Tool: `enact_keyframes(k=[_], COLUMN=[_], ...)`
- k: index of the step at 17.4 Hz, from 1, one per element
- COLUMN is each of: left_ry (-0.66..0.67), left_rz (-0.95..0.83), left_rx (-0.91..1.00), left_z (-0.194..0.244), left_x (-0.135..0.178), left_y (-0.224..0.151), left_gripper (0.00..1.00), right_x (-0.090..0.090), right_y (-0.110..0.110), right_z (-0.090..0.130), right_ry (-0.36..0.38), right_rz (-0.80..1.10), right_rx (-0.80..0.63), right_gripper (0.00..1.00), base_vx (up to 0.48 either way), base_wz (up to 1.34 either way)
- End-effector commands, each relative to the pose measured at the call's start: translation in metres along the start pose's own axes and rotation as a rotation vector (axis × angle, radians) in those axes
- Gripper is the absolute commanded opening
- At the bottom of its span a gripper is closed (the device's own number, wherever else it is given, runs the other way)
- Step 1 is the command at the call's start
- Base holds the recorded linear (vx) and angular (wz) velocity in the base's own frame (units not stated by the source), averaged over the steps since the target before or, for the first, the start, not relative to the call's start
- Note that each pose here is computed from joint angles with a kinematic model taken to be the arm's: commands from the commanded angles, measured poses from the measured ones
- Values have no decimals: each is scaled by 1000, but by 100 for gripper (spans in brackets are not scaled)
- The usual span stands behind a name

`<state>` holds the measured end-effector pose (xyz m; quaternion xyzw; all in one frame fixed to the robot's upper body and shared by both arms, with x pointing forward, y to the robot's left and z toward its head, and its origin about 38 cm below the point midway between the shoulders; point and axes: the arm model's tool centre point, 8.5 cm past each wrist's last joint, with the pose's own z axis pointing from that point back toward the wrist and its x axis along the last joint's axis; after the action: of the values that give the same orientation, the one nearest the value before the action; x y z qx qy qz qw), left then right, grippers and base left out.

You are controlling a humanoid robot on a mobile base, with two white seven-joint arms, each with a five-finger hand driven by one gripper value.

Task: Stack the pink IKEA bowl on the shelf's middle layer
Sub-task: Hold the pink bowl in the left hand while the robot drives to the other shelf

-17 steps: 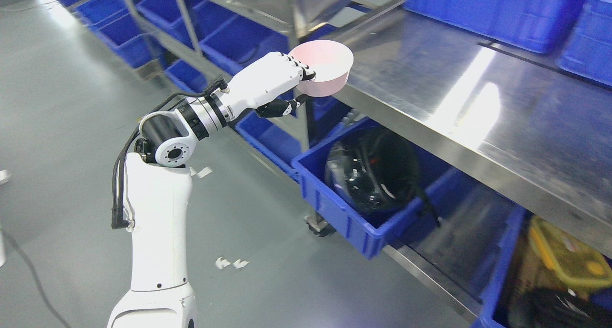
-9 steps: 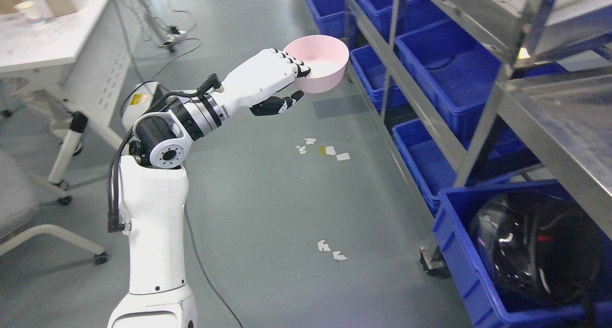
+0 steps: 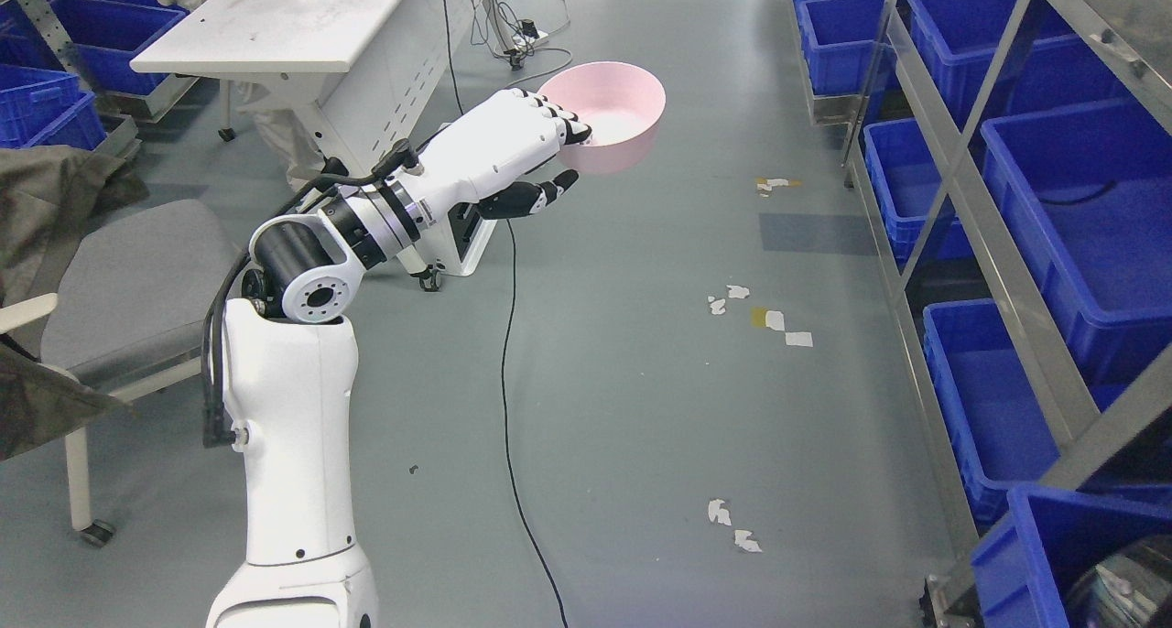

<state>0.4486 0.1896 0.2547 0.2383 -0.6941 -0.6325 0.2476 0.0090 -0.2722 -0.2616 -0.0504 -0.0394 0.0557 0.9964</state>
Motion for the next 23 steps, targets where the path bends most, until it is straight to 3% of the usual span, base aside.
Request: enact_keyframes(k=[1, 23], left_ry=[13, -6], left_rz=[-12, -15], left_rx=[-9, -18], left_z=[6, 2], left_x=[-4, 1], left_y=[0, -2], left_gripper=[10, 10], right_x=[-10, -10], right_y=[-11, -11], right_z=[0, 0], right_ry=[7, 7], right_rz=[2, 2], right_rx=[-24, -24], right_gripper=[100, 100], base_vx=[212, 325], base_wz=[261, 17])
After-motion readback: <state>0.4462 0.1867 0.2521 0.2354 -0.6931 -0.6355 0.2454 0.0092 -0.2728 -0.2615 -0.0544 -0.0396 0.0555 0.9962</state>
